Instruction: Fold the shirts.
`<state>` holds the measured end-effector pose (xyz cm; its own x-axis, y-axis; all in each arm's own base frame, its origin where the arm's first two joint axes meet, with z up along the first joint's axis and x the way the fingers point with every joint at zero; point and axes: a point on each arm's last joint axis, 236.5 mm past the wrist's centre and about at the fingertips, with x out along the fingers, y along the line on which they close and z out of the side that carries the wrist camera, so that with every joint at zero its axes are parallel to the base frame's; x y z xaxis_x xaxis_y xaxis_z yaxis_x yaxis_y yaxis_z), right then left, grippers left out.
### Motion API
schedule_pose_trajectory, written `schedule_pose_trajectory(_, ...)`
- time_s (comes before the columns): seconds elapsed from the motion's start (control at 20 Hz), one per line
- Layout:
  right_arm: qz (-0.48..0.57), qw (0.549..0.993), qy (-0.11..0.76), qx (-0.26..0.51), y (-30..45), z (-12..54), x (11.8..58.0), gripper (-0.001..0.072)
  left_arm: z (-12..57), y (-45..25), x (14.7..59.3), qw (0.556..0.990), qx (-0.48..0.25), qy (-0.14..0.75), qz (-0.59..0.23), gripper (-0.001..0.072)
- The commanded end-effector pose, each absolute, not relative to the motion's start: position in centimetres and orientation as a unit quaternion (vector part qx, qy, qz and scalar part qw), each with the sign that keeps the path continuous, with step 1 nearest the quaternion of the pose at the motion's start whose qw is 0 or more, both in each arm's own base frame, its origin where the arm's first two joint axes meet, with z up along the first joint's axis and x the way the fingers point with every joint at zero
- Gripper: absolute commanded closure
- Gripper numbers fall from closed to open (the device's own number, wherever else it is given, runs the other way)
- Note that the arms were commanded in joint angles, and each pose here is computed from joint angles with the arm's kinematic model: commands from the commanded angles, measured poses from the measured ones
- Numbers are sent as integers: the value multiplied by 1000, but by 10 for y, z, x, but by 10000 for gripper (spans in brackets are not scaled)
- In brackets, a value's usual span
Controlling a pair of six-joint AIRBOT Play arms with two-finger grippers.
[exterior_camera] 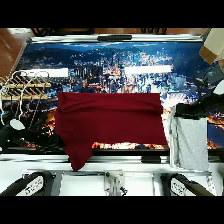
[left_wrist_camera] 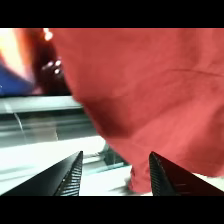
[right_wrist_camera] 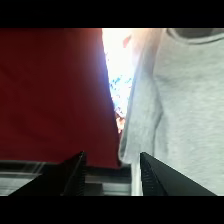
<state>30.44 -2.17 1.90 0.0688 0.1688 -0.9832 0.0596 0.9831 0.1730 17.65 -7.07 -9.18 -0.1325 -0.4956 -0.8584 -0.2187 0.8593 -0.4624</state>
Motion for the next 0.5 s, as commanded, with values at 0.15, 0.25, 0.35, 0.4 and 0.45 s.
schedule_pose_trajectory(0.15, 87, 660, 731, 145, 21, -28, 245, 57, -105, -92, 194, 648, -247, 713, -105, 480)
schedule_pose_trajectory(0.25, 84, 653, 738, 150, 26, -45, 230, 57, -105, -93, 194, 650, -238, 713, -114, 550)
schedule_pose_trajectory(0.35, 84, 641, 750, 141, 29, -61, 218, 58, -105, -92, 195, 651, -238, 712, -114, 675)
schedule_pose_trajectory(0.4, 76, 641, 753, 130, 28, -69, 215, 57, -104, -92, 195, 651, -238, 711, -114, 675)
schedule_pose_trajectory(0.45, 65, 645, 752, 119, 25, -76, 214, 58, -104, -92, 196, 652, -237, 711, -114, 675)
